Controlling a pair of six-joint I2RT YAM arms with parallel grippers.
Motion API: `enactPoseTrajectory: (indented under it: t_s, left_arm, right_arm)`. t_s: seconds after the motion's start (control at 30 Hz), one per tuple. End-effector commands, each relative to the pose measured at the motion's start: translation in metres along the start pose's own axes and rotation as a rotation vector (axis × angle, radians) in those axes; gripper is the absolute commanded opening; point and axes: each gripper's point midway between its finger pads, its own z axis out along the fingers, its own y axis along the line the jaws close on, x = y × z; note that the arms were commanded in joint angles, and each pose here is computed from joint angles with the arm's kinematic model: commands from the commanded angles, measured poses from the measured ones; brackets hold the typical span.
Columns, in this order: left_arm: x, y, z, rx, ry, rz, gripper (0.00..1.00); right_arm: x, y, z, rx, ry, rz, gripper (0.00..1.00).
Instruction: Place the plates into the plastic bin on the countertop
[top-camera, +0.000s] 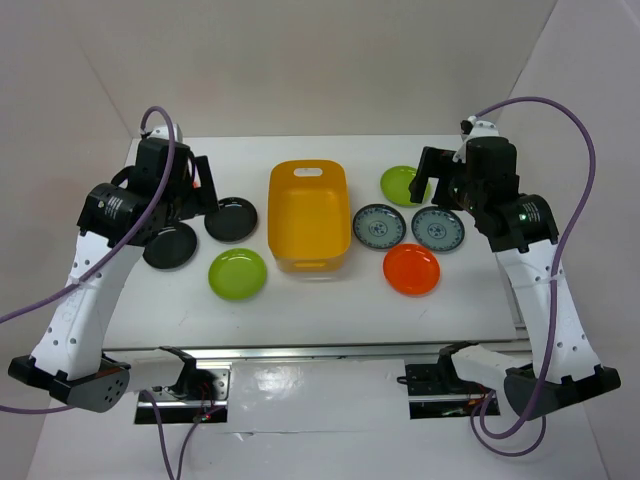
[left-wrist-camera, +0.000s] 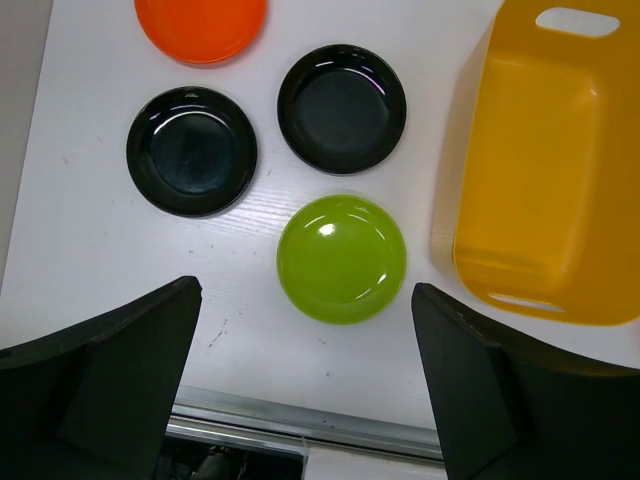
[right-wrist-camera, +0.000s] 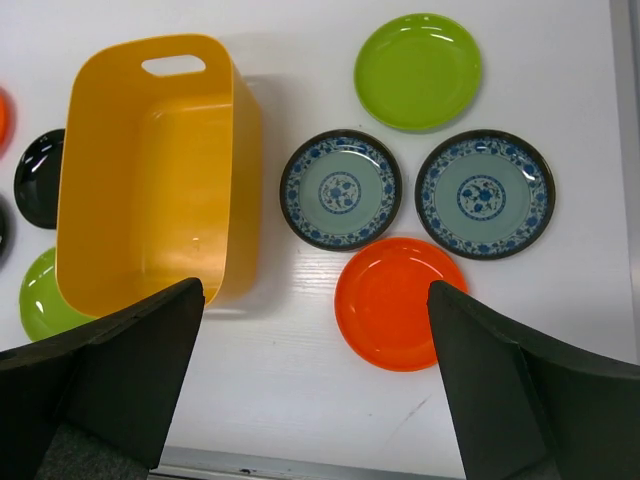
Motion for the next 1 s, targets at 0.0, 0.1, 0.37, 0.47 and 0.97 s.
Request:
enactPoseTrajectory:
  t_s: [0.0, 0.1, 0.37, 0.47, 0.97]
  left_arm:
    - [-0.017, 0.003, -0.01, -0.01, -0.073, -0.061, 1.0]
    - [-0.019, 0.003, -0.012, -0.005, -0.082, -0.066, 1.0]
    - [-0.019, -0.027, -0.009, 0.15, -0.063, -0.048, 1.0]
    - [-0.015, -0.036, -0.007, 0.188, -0.034, -0.041, 1.0]
    - [-0.001, -0.061, 0.004, 0.3, 0.019, -0.003, 1.0]
  right_arm:
    - [-0.015, 0.004, -0.01, -0.024, -0.048, -0.01, 1.0]
    - [-0.01, 0.001, -0.007, -0.01, -0.035, -0.011, 1.0]
    - [0.117, -0.068, 0.07, 0.056, 0.131, 0.293, 0.99]
    - [0.158, -0.09, 0.089, 0.063, 0.154, 0.363, 0.97]
    - [0.273, -0.135, 0.121, 0.263, 0.374, 0.524, 0.84]
